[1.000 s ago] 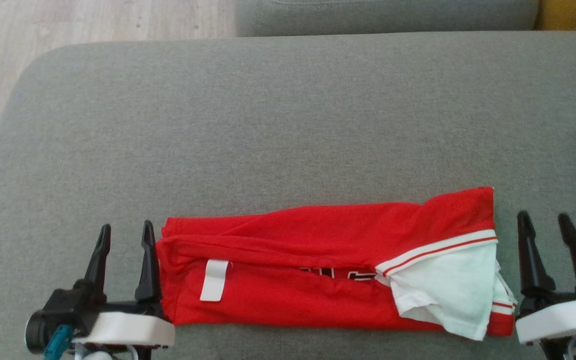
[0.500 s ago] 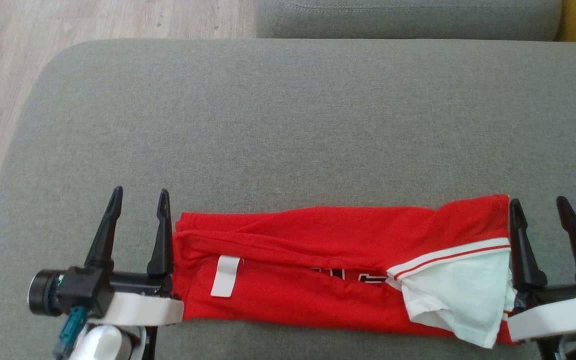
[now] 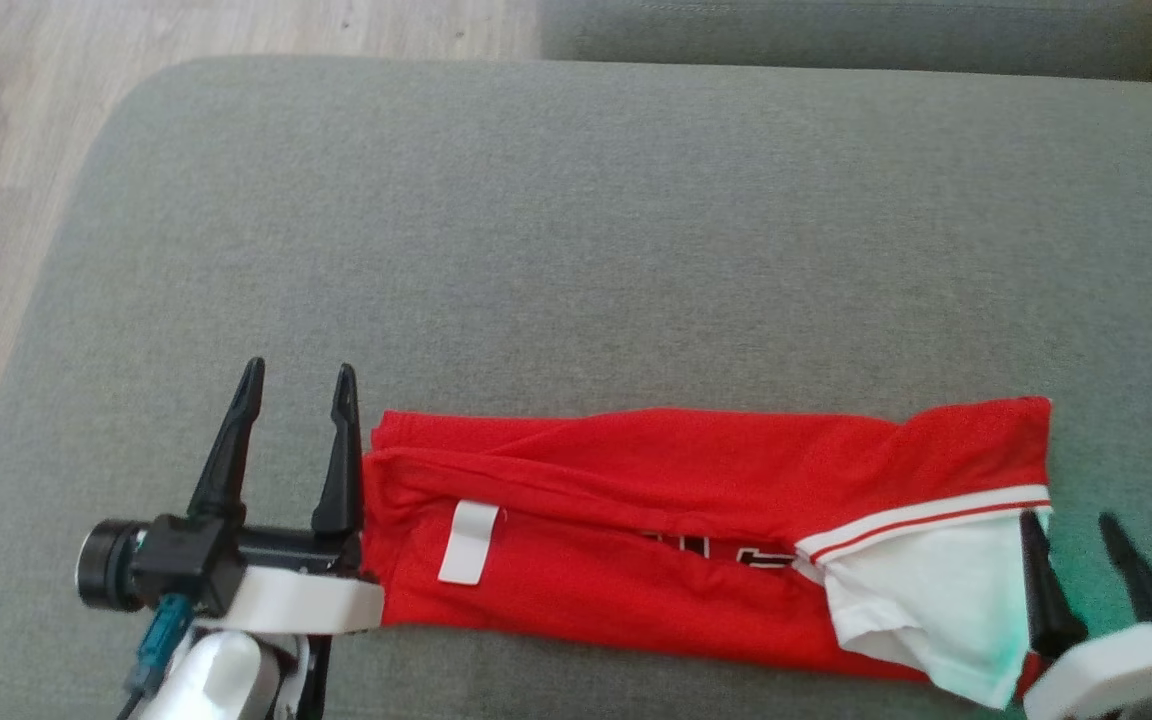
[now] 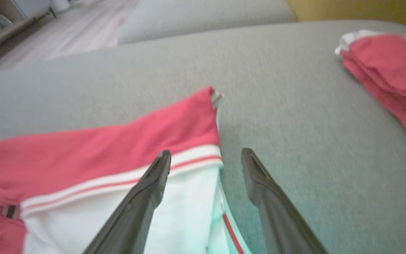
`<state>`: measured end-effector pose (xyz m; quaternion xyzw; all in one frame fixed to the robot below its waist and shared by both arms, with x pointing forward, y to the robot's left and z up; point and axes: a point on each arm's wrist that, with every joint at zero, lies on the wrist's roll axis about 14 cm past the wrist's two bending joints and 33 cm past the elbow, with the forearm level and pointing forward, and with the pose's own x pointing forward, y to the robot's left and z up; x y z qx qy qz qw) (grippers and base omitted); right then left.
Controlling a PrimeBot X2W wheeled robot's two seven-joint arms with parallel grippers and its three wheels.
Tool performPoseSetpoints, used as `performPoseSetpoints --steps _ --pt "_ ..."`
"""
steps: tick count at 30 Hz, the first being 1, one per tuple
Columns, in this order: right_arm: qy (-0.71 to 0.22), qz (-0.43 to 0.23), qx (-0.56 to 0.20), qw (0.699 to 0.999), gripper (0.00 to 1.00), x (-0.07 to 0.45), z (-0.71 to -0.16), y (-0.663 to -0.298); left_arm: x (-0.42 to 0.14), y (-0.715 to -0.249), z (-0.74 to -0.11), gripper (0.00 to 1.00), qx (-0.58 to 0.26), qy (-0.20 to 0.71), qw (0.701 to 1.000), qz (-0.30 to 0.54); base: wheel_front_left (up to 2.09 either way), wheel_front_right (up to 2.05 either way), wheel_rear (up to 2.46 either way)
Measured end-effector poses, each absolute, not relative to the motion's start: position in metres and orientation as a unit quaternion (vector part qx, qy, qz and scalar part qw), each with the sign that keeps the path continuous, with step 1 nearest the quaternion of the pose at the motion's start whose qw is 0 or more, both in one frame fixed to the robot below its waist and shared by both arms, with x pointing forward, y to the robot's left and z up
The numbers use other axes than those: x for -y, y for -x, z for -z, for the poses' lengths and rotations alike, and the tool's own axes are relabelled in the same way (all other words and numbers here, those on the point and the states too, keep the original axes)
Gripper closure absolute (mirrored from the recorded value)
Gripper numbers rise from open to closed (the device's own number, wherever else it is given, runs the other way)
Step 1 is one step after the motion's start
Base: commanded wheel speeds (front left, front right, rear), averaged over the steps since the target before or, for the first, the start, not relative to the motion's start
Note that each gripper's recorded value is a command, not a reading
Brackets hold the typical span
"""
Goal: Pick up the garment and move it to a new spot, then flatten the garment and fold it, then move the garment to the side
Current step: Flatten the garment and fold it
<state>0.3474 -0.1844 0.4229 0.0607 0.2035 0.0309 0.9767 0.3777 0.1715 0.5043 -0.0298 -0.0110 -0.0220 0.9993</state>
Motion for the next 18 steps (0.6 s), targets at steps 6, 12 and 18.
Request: performPoseSetpoints --steps 6,12,18 --pt "-0.066 -0.024 -0.293 0.954 0.00 0.192 -0.365 -0.329 -0.173 -0.380 -0.505 0.00 0.014 0.035 0.999 0.016 0.00 0.00 0.00" --pt "-0.097 -0.043 -0.344 0.933 0.28 0.176 -0.346 -0.343 -0.172 -0.381 -0.508 0.00 0.020 0.041 0.999 0.016 0.00 0.00 0.00" --pt "-0.122 -0.073 -0.371 0.917 1.00 0.158 -0.349 -0.342 -0.177 -0.382 -0.512 0.00 0.029 0.040 0.999 0.007 0.00 0.00 0.00"
